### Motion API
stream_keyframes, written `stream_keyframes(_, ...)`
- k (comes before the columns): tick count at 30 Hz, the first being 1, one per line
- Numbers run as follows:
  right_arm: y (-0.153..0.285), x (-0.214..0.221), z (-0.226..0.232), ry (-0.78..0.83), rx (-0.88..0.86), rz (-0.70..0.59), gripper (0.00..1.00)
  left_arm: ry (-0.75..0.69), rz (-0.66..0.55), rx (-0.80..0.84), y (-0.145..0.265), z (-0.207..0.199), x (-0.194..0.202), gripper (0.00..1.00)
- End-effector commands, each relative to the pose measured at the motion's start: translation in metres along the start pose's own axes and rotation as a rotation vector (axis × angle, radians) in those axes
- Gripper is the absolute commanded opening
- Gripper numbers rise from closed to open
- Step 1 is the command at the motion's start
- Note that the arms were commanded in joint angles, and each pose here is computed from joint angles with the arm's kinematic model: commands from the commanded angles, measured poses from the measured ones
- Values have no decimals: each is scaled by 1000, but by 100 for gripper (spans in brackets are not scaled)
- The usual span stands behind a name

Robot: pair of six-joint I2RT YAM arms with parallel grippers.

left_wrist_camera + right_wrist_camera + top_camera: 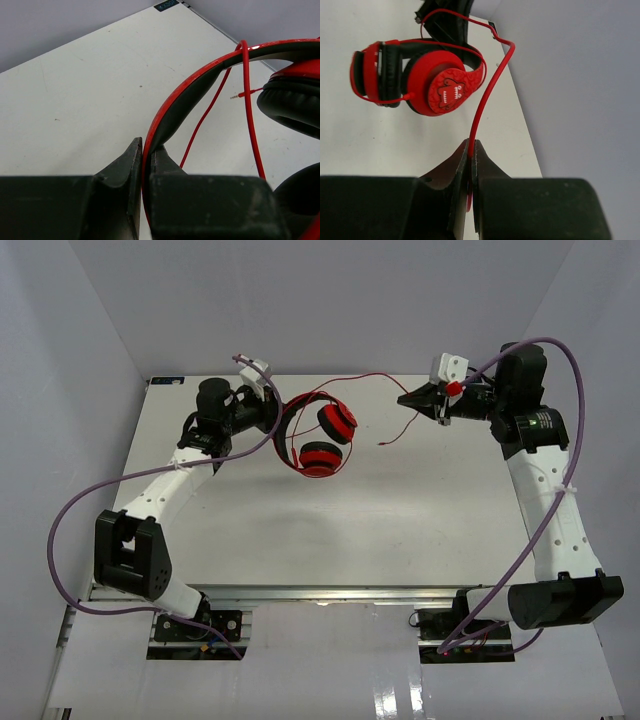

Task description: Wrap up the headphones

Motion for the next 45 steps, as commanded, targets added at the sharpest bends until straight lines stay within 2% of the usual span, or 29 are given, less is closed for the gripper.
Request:
stream_keyframes(1, 11, -33, 11, 160, -50, -42, 8, 0, -95, 59, 1, -8, -33, 0)
stream_keyframes(4, 17, -29, -2, 176, 52, 38, 8, 2, -102, 68, 5, -7, -32, 0)
stream_keyframes(7, 31, -22, -32, 87, 276, 92, 8, 7, -112, 91, 10, -8, -30, 0)
stream_keyframes(9, 41, -19, -40, 38, 338, 90, 8, 9, -126, 99, 14, -8, -30, 0)
stream_keyframes(14, 37, -29, -17, 50, 150, -2, 8, 34, -108, 68, 10, 1, -25, 0)
stream_keyframes(19, 30, -51, -3, 132, 8, -73, 8, 60, -65, 7, -3, 15, -21, 0)
stream_keyframes(23, 8, -64, 12, 156, -86, -112, 8, 51, -23, -43, -11, 22, -17, 0)
stream_keyframes(28, -49, -56, 40, 131, -168, -62, 8, 8, -10, -57, -26, 17, -23, 0)
stream_keyframes(35, -83, -25, 62, 103, -204, 27, 8, -16, -41, -54, -27, 14, -39, 0)
stream_keyframes(45, -66, -57, 44, 206, -71, 55, 8, -72, 12, -86, -20, 14, -12, 0)
Point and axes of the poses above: each gripper's point midway between its finger pads, its own y axis back along the fingers, its own z axis along the line the jaws close on, x = y × z, the point moved 7 cm from there along y, back along the fingers, and after that the axes turned 9 degrees about -y, right-handed, at the moved point
